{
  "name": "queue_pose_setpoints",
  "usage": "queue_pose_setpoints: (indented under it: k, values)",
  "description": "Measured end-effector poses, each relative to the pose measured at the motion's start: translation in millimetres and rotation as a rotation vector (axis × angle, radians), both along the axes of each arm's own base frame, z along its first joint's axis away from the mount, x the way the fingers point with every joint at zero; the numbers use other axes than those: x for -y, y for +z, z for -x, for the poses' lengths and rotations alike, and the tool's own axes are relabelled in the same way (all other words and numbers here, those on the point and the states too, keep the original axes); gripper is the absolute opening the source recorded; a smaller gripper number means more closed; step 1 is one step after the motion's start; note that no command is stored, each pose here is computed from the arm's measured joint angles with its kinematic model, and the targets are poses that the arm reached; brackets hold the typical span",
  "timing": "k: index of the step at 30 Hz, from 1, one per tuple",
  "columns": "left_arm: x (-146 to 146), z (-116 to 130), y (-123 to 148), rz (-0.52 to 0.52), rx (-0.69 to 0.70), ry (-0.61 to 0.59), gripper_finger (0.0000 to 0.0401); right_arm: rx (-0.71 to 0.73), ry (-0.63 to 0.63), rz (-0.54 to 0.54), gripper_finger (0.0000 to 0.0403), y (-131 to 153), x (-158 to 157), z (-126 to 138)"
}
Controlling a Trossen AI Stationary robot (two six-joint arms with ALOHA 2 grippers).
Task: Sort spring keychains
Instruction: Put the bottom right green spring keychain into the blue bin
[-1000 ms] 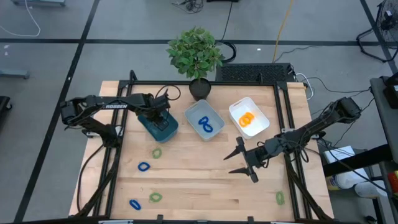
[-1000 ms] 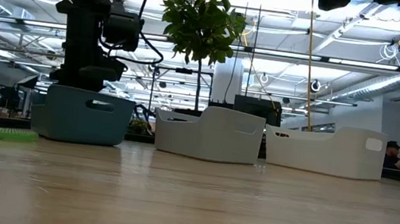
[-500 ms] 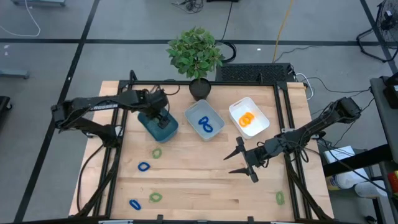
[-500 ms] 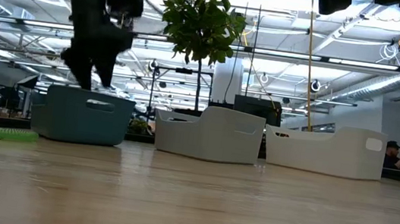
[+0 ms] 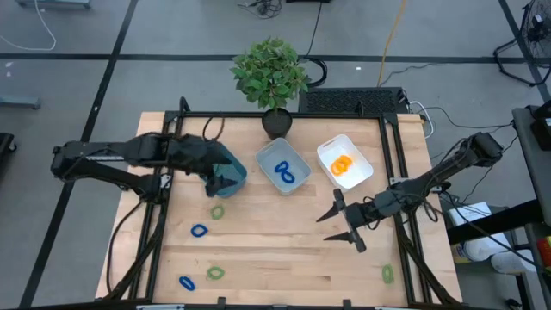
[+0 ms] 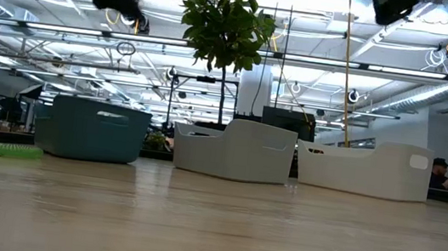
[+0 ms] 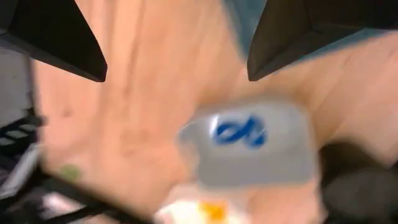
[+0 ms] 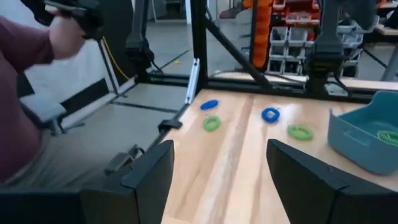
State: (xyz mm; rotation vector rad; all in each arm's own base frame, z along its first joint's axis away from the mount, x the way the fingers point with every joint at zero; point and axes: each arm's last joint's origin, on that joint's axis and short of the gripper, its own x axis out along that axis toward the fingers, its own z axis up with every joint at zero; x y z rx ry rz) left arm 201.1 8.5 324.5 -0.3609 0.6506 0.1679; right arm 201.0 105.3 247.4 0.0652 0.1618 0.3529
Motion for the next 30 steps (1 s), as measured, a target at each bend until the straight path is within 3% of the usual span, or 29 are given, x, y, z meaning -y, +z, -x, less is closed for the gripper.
queue_pose_setpoints:
  k: [10,14,23,30]
  values:
    - [60,-7,28,-0.144,0.334,-0.251,0.0397,0.039,0.040,-0.036,0.0242,11,-9,14]
    - [85,-8,33,-0.183,0.416,-0.303,0.0397,-0.066,0.029,-0.046,0.0242,7,-9,17]
    - [101,-7,31,-0.209,0.424,-0.305,0.0397,-0.391,-0.059,-0.013,0.0242,22,-12,27]
    - [100,-7,31,-0.209,0.421,-0.304,0.0397,-0.461,0.017,0.115,0.0228,39,-24,35]
